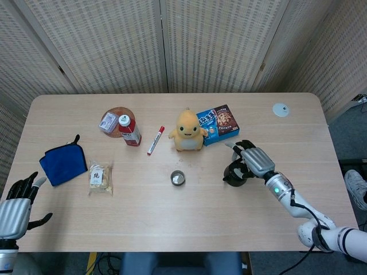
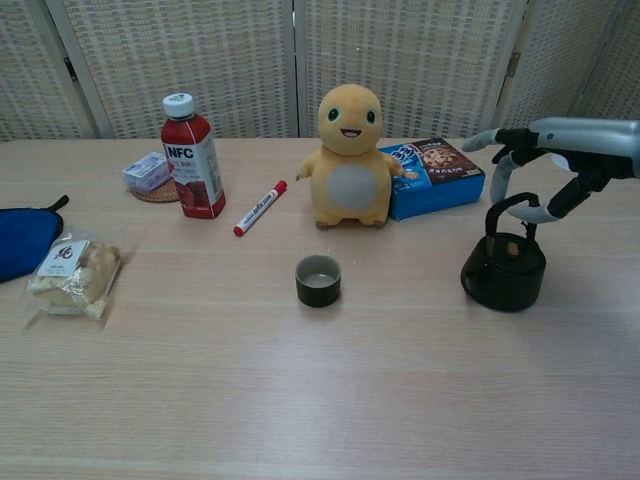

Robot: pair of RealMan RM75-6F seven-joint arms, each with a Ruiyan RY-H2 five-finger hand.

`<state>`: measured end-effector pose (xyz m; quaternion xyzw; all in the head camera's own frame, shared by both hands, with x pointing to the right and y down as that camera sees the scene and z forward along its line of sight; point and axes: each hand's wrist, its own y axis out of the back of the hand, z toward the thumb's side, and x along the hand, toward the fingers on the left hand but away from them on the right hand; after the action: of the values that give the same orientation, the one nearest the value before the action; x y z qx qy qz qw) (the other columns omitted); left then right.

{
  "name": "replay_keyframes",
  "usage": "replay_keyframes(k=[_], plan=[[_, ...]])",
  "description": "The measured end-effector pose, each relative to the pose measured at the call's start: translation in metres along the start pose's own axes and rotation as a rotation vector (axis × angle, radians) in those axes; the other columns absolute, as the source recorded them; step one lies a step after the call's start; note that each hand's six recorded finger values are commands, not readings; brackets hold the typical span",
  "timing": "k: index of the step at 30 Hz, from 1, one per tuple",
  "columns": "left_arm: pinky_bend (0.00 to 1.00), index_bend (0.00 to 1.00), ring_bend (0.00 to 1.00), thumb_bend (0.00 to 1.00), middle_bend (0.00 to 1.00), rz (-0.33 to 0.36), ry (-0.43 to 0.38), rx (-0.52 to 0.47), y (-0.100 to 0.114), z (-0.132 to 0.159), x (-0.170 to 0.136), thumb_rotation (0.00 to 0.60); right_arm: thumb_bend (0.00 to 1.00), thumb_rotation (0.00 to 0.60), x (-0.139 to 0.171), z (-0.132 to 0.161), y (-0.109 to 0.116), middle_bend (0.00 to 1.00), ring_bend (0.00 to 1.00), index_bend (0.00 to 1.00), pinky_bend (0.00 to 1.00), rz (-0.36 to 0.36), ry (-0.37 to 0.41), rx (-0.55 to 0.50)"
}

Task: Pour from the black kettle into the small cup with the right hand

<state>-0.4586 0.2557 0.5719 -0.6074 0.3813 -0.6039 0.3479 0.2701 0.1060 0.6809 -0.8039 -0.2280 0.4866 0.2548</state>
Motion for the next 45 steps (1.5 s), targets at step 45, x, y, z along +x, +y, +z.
replay_keyframes(k=[45], plan=[[0.07,0.12,0.09,0.16,0.02,-0.006,0.000,-0.031,0.001,-0.003,-0.008,0.600,0.07,0.600,0.055,-0.003,-0.039,0.49,0.38,0.38,0.05,-0.029,0.025,0.238]])
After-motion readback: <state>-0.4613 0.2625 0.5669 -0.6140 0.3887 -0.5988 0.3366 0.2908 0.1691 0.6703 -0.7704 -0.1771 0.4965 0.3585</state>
